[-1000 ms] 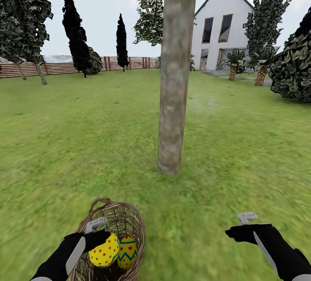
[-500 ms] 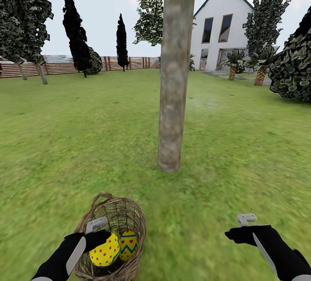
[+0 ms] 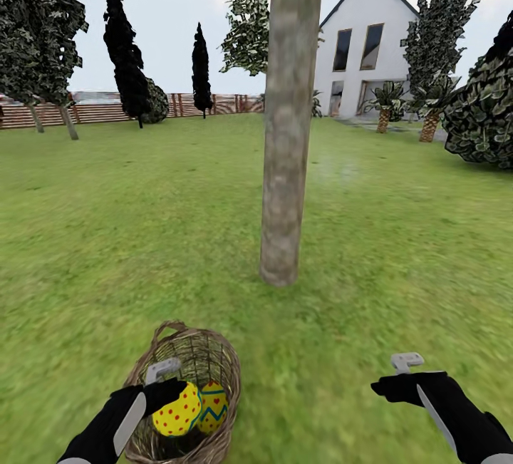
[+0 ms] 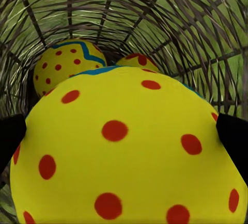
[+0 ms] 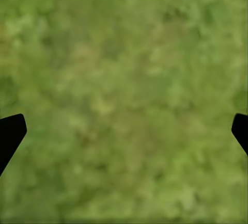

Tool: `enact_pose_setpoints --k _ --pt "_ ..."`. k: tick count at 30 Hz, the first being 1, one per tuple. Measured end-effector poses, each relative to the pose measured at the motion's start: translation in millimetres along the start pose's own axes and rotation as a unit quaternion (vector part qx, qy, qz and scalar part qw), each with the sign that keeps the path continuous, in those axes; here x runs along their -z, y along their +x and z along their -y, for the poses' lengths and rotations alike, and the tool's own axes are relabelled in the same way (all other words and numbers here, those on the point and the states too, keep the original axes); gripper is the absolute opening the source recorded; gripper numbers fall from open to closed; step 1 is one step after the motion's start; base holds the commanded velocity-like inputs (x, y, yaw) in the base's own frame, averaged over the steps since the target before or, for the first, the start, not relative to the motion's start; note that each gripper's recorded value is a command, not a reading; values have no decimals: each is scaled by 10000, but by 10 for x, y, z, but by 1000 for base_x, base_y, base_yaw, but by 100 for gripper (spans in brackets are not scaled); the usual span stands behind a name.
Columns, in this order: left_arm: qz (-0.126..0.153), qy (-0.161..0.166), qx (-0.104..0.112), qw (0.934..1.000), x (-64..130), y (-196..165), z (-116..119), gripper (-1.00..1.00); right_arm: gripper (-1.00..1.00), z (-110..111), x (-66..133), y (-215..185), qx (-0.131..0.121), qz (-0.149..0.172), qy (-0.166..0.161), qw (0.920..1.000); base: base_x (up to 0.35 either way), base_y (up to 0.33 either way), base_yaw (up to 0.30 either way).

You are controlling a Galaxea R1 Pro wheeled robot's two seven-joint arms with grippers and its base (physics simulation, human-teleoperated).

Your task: Take the three Easter eggs out of the wicker basket on the lawn in the garden, then place them on the lawn next to a single tree (choose any tree) so that all three eggs are next to the same tree and none are left in the basket.

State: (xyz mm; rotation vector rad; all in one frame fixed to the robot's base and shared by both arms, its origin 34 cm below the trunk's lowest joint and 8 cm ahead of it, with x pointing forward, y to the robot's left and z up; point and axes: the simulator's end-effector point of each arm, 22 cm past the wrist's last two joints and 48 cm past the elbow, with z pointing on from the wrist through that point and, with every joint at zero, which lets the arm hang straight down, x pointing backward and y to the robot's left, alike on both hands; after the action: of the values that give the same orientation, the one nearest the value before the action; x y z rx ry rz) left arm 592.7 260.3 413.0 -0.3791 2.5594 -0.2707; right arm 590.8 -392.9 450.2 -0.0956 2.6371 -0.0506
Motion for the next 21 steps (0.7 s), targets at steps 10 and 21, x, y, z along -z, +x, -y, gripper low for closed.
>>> enact_pose_setpoints --k 10,21 --pt "-8 3 2 10000 149 -126 72 -100 100 18 159 -128 -5 -18 6 10000 -155 0 0" --pt "-8 4 2 10000 321 -270 145 -100 100 30 343 -276 -1 -11 4 10000 -105 0 0"
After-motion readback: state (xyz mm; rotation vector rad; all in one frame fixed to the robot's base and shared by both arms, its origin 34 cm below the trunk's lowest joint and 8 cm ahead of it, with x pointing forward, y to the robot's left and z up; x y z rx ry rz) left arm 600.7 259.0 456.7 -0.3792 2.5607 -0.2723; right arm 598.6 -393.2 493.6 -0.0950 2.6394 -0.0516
